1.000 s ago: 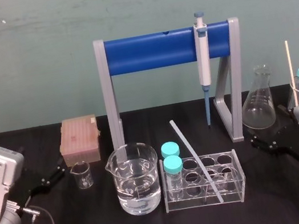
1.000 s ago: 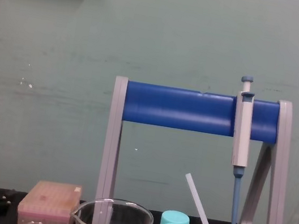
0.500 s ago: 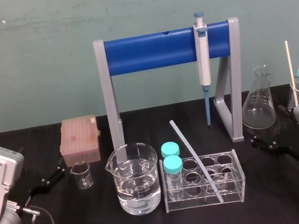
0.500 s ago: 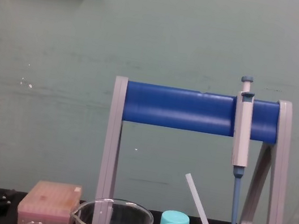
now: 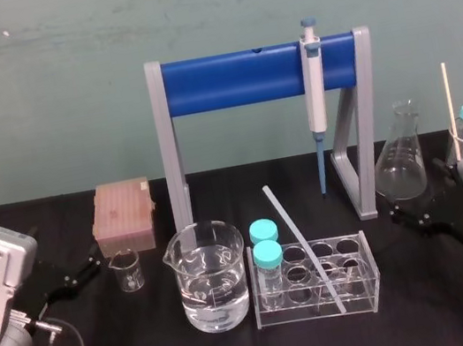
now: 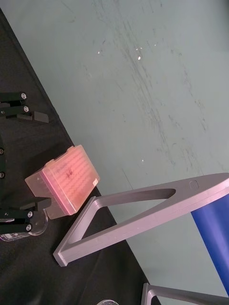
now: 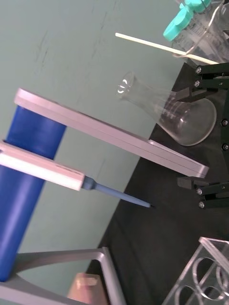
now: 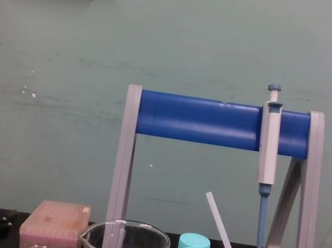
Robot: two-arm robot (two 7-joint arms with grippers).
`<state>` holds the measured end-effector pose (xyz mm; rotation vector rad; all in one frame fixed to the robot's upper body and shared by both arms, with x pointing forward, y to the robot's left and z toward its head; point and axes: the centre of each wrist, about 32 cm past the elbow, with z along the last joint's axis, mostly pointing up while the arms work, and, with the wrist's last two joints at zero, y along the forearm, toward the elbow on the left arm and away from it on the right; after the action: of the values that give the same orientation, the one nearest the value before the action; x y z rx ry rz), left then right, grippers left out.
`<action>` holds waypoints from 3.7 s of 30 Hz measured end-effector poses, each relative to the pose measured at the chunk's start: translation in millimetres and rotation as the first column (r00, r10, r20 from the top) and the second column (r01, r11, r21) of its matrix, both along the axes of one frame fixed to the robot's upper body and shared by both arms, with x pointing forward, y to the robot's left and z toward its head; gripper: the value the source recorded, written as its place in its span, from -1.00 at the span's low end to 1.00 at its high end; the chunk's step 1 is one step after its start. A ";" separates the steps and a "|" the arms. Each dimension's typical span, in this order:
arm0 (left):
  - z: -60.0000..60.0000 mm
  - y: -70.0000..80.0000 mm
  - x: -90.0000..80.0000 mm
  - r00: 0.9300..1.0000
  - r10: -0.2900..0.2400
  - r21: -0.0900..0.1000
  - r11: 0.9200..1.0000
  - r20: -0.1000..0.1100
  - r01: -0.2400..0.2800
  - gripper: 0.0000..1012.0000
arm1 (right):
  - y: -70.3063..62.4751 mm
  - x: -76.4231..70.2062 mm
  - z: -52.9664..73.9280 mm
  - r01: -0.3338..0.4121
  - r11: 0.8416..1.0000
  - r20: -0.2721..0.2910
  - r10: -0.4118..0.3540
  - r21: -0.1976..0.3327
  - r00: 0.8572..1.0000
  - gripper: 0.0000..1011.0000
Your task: Pick up the stirring rod with one hand, then place it down.
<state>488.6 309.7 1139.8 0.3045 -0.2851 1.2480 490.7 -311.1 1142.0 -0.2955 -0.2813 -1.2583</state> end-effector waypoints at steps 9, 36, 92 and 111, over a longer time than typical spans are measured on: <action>0.0 0.0 0.0 1.000 0.000 0.000 1.000 0.000 0.000 0.98 | 8.4 13.0 32.9 -0.110 0.976 -0.002 0.113 0.186 0.994 0.98; 0.0 0.0 0.0 1.000 0.000 0.000 1.000 0.000 0.000 0.98 | 68.7 37.3 71.9 -0.400 0.846 -0.166 0.478 0.353 0.863 0.98; 0.0 0.0 0.0 1.000 0.000 0.000 1.000 0.000 0.000 0.98 | 80.9 47.7 60.1 -0.393 0.869 -0.241 0.468 0.301 0.850 -0.43; 0.0 0.0 0.0 1.000 0.000 0.000 1.000 0.000 0.000 0.98 | 79.7 44.3 56.9 -0.399 0.858 -0.179 0.469 0.323 0.865 -0.86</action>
<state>488.6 309.7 1139.8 0.3045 -0.2851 1.2479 535.1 -231.4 1198.8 -0.1352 0.0516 -0.7799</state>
